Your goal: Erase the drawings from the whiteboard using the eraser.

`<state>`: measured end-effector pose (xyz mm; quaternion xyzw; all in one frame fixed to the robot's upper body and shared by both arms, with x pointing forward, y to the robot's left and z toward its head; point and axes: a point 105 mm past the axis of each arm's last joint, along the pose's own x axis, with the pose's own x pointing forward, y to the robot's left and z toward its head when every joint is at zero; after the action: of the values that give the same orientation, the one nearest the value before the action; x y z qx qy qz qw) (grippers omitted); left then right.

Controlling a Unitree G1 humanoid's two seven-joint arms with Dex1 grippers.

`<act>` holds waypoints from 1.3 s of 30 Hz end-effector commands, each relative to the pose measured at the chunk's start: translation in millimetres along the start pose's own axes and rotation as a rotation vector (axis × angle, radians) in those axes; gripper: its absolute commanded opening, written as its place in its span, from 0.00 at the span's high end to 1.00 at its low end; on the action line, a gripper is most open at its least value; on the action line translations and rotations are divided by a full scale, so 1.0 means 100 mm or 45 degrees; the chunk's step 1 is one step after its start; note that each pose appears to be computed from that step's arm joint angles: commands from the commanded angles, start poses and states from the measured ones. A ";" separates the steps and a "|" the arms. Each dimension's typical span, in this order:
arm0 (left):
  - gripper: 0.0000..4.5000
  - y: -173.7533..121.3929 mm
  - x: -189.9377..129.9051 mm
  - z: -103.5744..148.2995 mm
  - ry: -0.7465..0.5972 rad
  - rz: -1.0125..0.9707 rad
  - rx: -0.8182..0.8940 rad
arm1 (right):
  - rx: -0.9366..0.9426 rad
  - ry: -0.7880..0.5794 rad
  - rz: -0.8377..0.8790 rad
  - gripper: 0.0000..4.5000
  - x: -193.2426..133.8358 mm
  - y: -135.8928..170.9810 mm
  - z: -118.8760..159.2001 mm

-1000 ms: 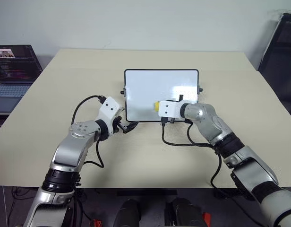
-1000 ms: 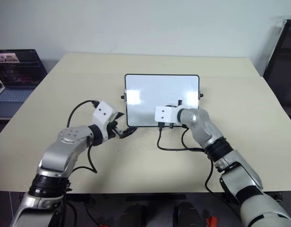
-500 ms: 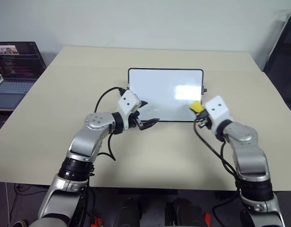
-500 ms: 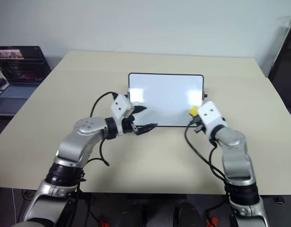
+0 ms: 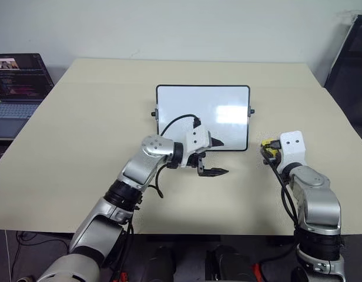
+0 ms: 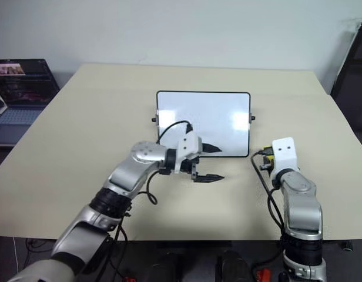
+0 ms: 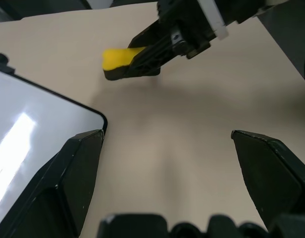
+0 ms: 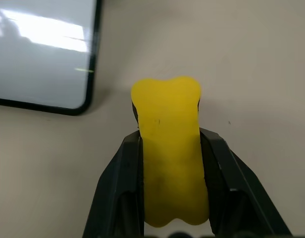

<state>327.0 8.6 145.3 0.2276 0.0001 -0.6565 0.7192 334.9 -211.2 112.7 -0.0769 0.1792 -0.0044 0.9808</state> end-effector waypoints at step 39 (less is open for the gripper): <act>0.00 -0.11 -1.18 -0.30 -0.152 1.308 -0.484 | -0.034 -0.655 0.237 0.00 -0.65 0.43 0.12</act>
<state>314.2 126.6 129.1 0.0167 0.0096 -0.2522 0.9675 280.4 -156.2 124.5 -0.0775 -0.0182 0.1260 0.9888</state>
